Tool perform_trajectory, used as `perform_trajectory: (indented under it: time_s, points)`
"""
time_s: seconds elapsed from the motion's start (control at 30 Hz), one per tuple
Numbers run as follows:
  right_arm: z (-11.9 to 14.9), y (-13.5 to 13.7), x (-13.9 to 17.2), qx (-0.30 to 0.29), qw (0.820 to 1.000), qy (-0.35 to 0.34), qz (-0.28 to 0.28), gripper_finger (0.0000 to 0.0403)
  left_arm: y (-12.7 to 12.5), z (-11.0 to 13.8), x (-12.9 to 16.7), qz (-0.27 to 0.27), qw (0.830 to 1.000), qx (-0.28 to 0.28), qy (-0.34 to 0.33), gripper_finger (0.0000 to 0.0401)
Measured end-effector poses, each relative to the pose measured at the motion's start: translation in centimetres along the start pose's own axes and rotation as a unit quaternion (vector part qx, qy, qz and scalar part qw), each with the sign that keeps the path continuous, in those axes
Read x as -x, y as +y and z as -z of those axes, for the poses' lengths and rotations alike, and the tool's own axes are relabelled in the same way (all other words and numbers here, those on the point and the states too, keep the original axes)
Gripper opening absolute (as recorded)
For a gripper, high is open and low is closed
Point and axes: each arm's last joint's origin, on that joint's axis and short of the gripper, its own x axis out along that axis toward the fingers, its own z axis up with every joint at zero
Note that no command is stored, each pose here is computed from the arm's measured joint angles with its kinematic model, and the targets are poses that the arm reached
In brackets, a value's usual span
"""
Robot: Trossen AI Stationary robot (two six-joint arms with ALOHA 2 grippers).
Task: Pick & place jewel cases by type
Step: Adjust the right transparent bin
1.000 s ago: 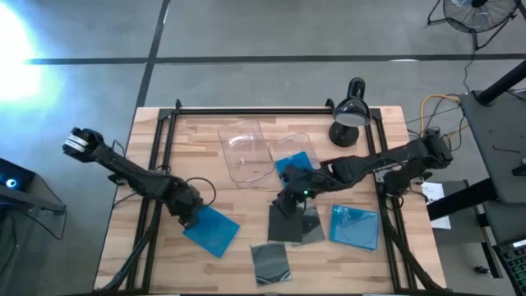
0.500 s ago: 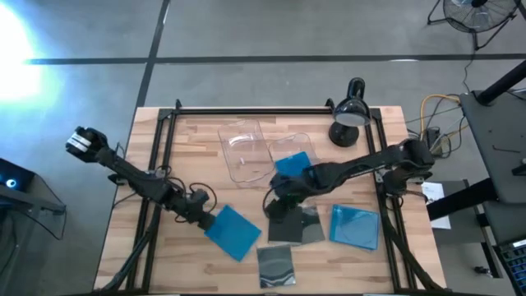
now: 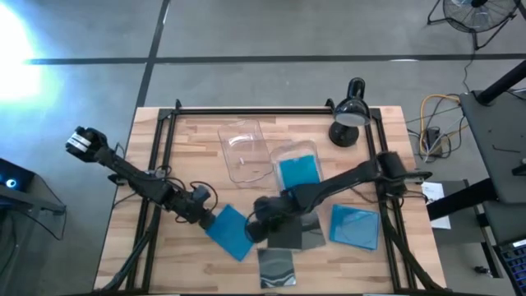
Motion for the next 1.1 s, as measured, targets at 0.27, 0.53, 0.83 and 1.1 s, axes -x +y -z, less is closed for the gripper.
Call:
perform_trajectory:
  time_s: [0.27,0.53,0.83,1.1]
  points:
    - [-0.2,2.0,1.2,0.001,0.996,-0.007,0.09,0.0178,0.0,0.1,0.0,0.0,0.997,-0.082,0.009,0.017]
    - [0.3,4.3,7.7,0.029,0.976,-0.087,0.196,0.0178,0.0,0.1,0.0,0.001,0.995,-0.1,0.009,0.017]
    - [7.9,2.4,8.4,-0.082,0.932,0.052,0.349,0.0178,0.1,0.2,0.0,0.0,0.992,-0.123,0.011,0.017]
    - [11.9,-1.5,6.4,-0.138,0.883,0.061,0.445,0.0178,0.1,0.2,0.0,-0.001,0.991,-0.135,0.007,0.017]
